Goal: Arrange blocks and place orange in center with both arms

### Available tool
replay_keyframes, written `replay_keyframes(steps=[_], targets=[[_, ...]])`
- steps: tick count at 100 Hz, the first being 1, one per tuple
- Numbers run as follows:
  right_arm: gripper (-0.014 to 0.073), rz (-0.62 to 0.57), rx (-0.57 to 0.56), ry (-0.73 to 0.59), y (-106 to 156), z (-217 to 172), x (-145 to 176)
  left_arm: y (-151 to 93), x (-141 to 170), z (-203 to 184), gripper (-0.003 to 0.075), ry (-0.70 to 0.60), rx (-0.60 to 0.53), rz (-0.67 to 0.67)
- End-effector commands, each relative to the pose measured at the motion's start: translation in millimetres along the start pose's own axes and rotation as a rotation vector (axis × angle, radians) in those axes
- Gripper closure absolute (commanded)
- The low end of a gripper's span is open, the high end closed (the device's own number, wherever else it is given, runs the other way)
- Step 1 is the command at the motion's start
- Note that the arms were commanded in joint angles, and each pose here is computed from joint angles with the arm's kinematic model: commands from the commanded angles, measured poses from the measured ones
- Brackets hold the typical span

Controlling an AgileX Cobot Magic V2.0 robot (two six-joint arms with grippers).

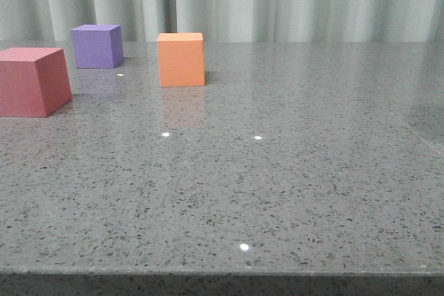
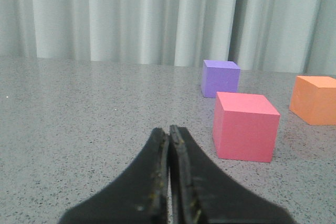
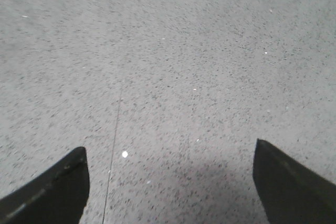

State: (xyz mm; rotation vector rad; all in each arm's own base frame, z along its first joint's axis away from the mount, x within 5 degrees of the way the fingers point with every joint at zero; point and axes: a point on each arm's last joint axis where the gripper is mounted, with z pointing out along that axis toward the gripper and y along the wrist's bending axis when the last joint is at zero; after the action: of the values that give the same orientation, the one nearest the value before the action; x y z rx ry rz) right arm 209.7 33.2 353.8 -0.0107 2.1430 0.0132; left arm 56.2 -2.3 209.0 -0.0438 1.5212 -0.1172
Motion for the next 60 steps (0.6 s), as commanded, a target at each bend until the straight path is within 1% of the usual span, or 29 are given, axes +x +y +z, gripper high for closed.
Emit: replay_keyframes(steps=[1, 16, 30, 47, 60], targets=[[-0.0029, -0.004, -0.049, -0.171, -3.2, -25.7, 4.6, -0.2, 5.3, -1.7, 0.0741, -0.069, 0.014, -0.009], [-0.0029, 0.003, -0.065, -0.211, -10.7, -45.9, 43.5, -0.2, 5.3, -1.7, 0.0741, -0.069, 0.014, -0.009], [-0.0029, 0.010, -0.074, -0.262, -16.7, -62.7, 70.0, -0.2, 5.3, -1.7, 0.0741, -0.069, 0.014, -0.009], [-0.0029, 0.016, -0.078, -0.304, -20.9, -73.6, 87.6, -0.2, 5.3, -1.7, 0.0741, -0.069, 0.014, -0.009], [-0.0029, 0.016, -0.083, -0.317, -21.0, -74.6, 89.3, -0.2, 5.3, -1.7, 0.0741, -0.069, 0.014, -0.009]])
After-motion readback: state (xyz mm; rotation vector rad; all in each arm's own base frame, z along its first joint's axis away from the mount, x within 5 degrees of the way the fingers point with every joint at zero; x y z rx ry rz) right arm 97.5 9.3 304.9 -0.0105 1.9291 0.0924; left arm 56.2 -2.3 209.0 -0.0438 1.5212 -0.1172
